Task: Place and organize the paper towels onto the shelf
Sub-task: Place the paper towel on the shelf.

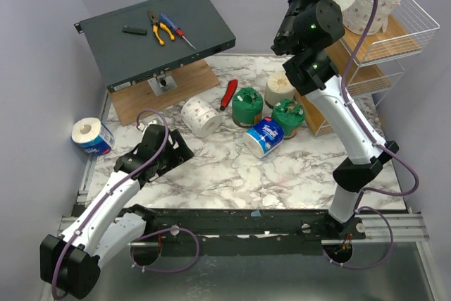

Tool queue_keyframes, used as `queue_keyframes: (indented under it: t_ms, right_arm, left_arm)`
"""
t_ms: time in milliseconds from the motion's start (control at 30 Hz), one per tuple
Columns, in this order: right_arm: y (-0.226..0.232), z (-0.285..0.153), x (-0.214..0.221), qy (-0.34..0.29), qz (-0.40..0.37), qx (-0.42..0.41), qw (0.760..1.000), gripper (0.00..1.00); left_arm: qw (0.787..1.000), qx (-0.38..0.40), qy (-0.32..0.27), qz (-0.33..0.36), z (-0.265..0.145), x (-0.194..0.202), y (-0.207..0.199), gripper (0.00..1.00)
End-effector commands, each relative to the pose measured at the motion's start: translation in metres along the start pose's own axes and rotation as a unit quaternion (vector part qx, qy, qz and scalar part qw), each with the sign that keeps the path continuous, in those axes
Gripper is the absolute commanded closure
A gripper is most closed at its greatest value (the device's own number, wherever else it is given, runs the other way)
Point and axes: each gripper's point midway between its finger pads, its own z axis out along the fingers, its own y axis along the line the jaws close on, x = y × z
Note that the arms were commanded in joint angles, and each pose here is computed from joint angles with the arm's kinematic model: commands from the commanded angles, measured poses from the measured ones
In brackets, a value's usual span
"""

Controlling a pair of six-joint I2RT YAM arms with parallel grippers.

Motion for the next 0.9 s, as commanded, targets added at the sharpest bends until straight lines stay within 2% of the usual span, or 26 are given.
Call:
queue_keyframes:
  t_ms: [0,300,600,867]
  right_arm:
    - [-0.025,0.013,-0.012,-0.026,0.025,0.025,0.999,0.68]
    - [-0.017,0.036,0.004,-0.037,0.015,0.037,0.999,0.68]
    - [-0.003,0.035,0.002,-0.046,0.037,0.013,0.998,0.69]
    - [0.027,0.030,0.009,-0.038,0.018,-0.020,0.999,0.67]
  left_arm:
    - [1.000,0.022,0.001,0.007,-0.003,-0.005,-0.012,0.05]
    - [1.000,0.011,-0.002,0.011,-0.004,-0.008,-0.010,0.05]
    - [1.000,0.011,-0.003,0.006,-0.002,-0.008,-0.010,0.06]
    - [1.000,0.010,-0.001,0.002,0.001,-0.009,-0.013,0.06]
